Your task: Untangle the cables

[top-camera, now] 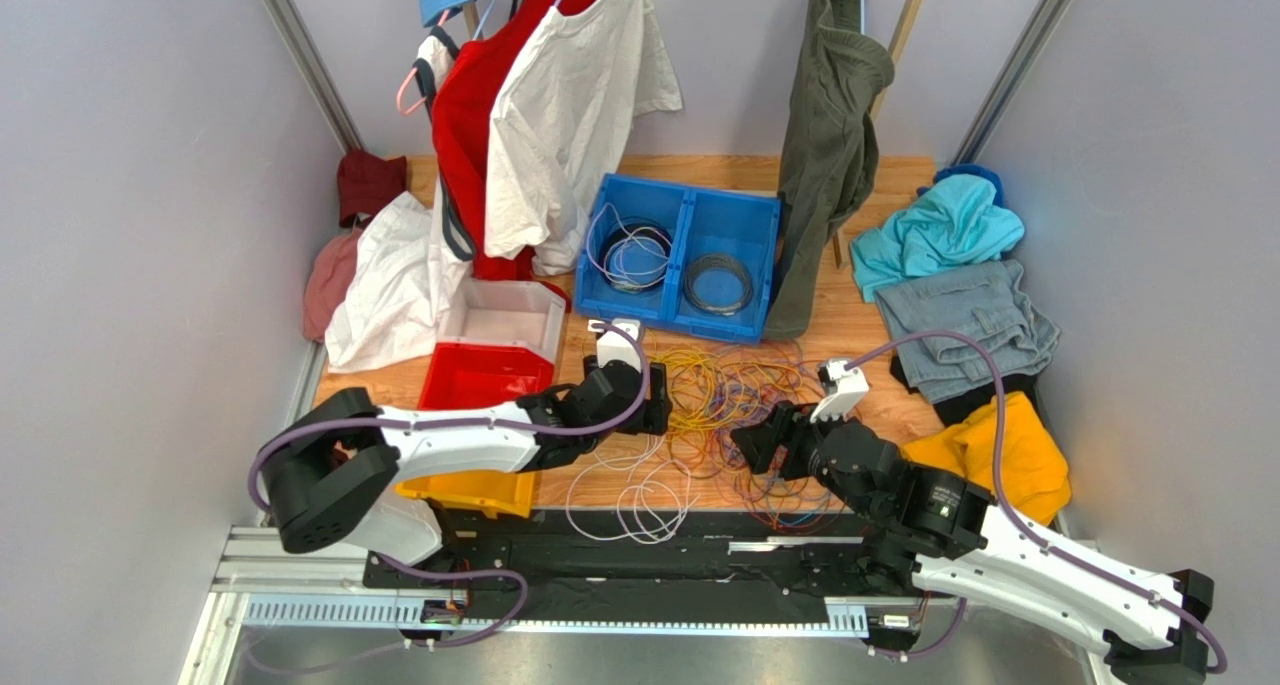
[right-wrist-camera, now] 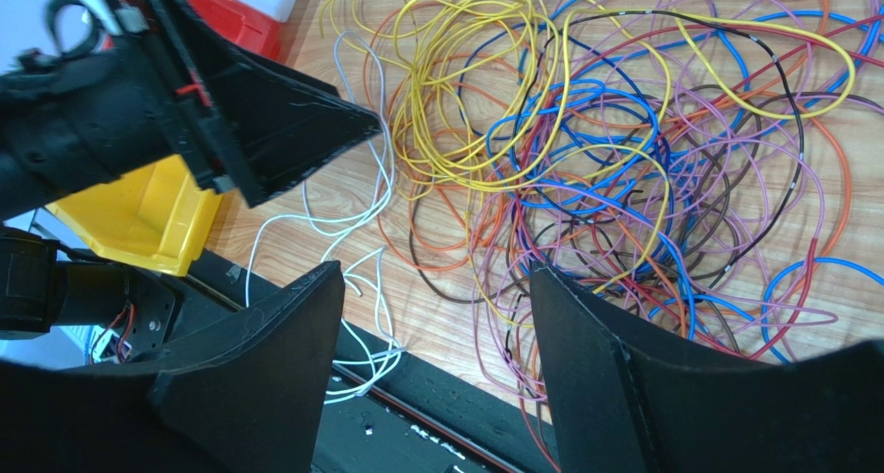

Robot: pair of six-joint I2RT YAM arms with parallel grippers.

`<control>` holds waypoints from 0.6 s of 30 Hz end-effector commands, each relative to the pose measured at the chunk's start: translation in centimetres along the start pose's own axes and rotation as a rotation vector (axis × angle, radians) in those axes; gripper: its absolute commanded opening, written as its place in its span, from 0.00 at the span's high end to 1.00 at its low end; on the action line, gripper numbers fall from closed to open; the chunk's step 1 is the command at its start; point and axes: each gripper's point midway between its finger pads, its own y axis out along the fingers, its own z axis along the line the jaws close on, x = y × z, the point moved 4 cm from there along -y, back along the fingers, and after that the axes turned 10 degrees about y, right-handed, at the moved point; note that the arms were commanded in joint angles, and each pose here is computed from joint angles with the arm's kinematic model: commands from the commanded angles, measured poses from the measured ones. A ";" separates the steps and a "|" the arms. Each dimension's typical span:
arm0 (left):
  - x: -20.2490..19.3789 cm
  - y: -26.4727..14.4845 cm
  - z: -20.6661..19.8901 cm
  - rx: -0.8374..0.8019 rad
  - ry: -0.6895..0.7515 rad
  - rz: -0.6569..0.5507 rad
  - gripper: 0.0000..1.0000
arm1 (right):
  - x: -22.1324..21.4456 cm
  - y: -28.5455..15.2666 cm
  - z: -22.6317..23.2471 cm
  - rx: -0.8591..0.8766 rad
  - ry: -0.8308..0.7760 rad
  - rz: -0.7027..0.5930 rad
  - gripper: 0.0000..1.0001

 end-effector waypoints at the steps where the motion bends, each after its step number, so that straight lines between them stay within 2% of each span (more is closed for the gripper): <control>1: 1.6 1.1 -1.8 -0.045 -0.054 -0.039 0.26 | 0.7 -0.3 0.4 0.016 0.026 -0.032 0.30; 2: 1.4 1.2 -1.8 -0.045 -0.056 -0.035 0.36 | 0.7 -0.3 0.3 0.018 0.028 -0.036 0.30; 3: 1.3 1.3 -1.8 -0.042 -0.054 -0.034 0.41 | 0.6 -0.3 0.3 0.018 0.027 -0.034 0.30; 4: 1.4 1.3 -1.8 -0.043 -0.053 -0.035 0.57 | 0.7 -0.3 0.3 0.021 0.031 -0.037 0.30; 7: 2.1 0.9 -1.6 -0.030 -0.021 -0.045 0.78 | 0.7 -0.3 0.3 0.018 0.030 -0.036 0.30; 8: 2.5 0.6 -1.6 -0.028 -0.009 -0.052 0.96 | 0.7 -0.3 0.3 0.021 0.031 -0.037 0.30; 9: 3.3 -0.4 -1.2 -0.008 0.005 -0.057 1.00 | 0.7 -0.4 0.4 0.025 0.033 -0.034 0.30; 11: 5.4 -2.0 -1.3 -0.011 0.032 -0.097 1.00 | 0.8 -0.5 0.5 0.032 0.038 -0.033 0.30; 13: 8.5 -5.5 -1.0 -0.021 0.048 -0.164 1.00 | 0.7 -0.6 0.5 0.035 0.037 -0.029 0.31; 14: 10.9 -8.2 -0.7 -0.043 0.029 -0.239 1.00 | 0.8 -0.7 0.6 0.043 0.042 -0.032 0.31; 17: 15.6 -13.7 -0.4 -0.081 0.065 -0.359 1.00 | 0.9 -0.7 0.8 0.066 0.043 -0.041 0.30; 18: 18.6 -17.3 -0.3 -0.104 0.049 -0.441 1.00 | 0.9 -0.7 0.8 0.071 0.041 -0.041 0.29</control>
